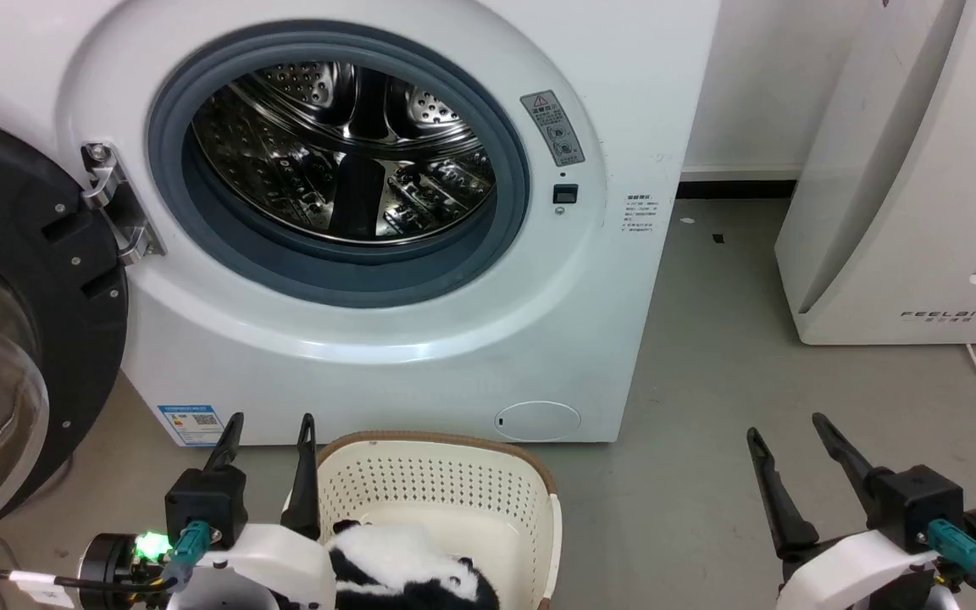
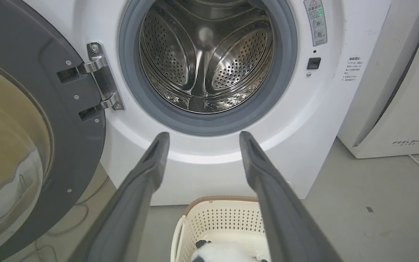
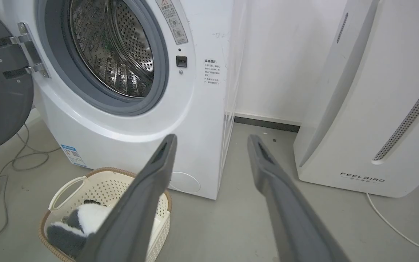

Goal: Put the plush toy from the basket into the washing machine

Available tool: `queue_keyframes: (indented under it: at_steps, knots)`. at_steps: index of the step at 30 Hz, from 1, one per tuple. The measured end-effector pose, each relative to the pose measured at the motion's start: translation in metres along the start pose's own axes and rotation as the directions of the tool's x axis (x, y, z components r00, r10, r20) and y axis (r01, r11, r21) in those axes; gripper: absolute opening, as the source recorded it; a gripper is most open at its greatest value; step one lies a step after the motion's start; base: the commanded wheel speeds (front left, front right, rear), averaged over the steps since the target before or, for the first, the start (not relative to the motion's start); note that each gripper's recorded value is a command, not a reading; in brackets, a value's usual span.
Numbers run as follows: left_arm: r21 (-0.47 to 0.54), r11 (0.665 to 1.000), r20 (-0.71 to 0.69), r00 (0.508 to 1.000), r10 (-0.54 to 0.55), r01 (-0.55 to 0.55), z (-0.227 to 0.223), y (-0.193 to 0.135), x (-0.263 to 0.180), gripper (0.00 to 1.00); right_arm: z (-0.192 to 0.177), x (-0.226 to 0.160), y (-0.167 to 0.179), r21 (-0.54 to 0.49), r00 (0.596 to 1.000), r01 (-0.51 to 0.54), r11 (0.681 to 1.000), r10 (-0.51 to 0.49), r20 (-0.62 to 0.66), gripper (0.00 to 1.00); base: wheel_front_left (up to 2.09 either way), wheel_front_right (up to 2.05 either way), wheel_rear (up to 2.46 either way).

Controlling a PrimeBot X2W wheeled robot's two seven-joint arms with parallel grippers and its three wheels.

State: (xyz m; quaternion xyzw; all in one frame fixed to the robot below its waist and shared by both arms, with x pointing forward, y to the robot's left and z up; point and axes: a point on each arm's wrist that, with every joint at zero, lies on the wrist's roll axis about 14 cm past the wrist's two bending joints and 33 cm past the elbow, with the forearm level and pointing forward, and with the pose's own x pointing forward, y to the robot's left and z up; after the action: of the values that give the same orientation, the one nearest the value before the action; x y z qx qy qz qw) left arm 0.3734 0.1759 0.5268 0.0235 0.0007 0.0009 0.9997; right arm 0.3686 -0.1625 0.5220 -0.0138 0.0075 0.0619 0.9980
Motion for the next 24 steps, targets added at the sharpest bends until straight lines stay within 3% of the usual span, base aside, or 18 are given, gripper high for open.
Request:
queue_keyframes:
  at_steps: [16, 24]
  knots:
    - [0.003, 1.0, -0.006, 1.0, -0.018, 0.018, -0.008, -0.008, 0.008, 1.0, 0.005, 0.001, -0.008, 0.059, 0.999, 0.021, 0.998, -0.023, 0.039, 1.0, 0.0, 0.0, 0.0]
    - [0.013, 0.997, -0.072, 0.995, -0.069, 0.07, -0.033, -0.024, 0.027, 1.0, 0.0, 0.003, -0.014, 0.085, 0.998, 0.04, 0.996, -0.044, 0.038, 1.0, 0.0, 0.0, 0.0]
